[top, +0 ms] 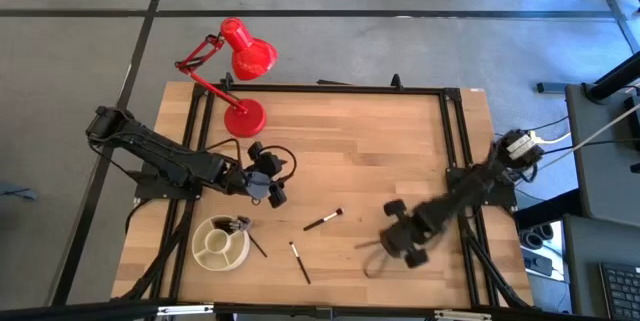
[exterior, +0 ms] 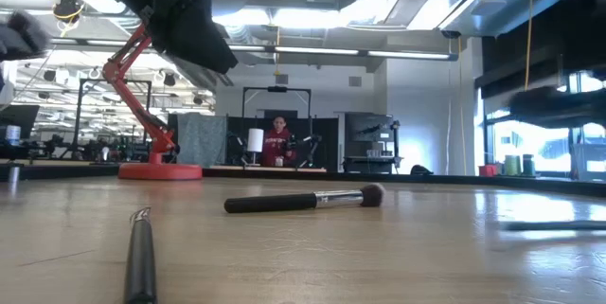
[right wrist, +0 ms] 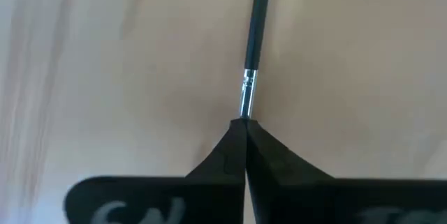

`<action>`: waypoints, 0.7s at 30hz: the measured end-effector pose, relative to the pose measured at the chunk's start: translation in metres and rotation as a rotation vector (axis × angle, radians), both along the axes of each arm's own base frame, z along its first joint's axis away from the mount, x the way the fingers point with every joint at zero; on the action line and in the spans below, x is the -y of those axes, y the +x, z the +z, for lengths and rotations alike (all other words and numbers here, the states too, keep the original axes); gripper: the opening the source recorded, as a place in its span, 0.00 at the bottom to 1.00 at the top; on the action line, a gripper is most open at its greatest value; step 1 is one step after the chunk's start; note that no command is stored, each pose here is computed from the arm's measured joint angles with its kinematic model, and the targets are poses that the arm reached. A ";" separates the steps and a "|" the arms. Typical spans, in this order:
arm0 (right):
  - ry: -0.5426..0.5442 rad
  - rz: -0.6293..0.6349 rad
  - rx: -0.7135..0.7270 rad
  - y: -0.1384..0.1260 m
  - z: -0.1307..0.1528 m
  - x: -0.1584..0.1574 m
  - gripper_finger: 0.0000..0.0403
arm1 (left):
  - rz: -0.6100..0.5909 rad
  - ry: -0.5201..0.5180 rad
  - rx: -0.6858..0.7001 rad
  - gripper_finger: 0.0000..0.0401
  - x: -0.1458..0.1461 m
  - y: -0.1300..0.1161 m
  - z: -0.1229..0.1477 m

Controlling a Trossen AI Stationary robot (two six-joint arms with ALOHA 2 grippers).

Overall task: Put items in baskets/containers
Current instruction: Put the black eyeshadow brush into the white organizer bin, then put the black powder brush into the white organizer bin

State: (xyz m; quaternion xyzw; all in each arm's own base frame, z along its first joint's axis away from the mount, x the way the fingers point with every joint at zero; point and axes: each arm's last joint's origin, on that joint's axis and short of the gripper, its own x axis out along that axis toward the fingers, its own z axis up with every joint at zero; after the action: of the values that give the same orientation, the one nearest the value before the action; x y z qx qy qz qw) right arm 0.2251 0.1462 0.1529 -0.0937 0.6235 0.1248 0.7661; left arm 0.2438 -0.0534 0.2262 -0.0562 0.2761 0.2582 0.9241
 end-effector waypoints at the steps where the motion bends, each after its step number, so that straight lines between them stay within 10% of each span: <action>1: -0.002 -0.047 0.017 0.004 0.003 0.008 0.00 | 0.016 -0.005 0.019 0.49 0.001 0.001 0.001; 12: 0.091 -0.391 0.174 0.030 0.035 0.078 0.00 | -0.090 -0.020 -0.015 0.49 0.017 0.034 -0.038; 21: 0.117 -0.614 0.194 0.034 0.039 0.099 0.11 | -0.325 -0.052 0.222 0.49 0.038 0.086 -0.053</action>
State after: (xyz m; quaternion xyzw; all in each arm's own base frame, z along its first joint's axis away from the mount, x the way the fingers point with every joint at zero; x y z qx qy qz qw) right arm 0.2590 0.0468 0.1921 0.1315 0.5384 -0.0859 0.8279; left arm 0.3299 -0.0913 0.1732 -0.0631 0.1845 0.0905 0.9766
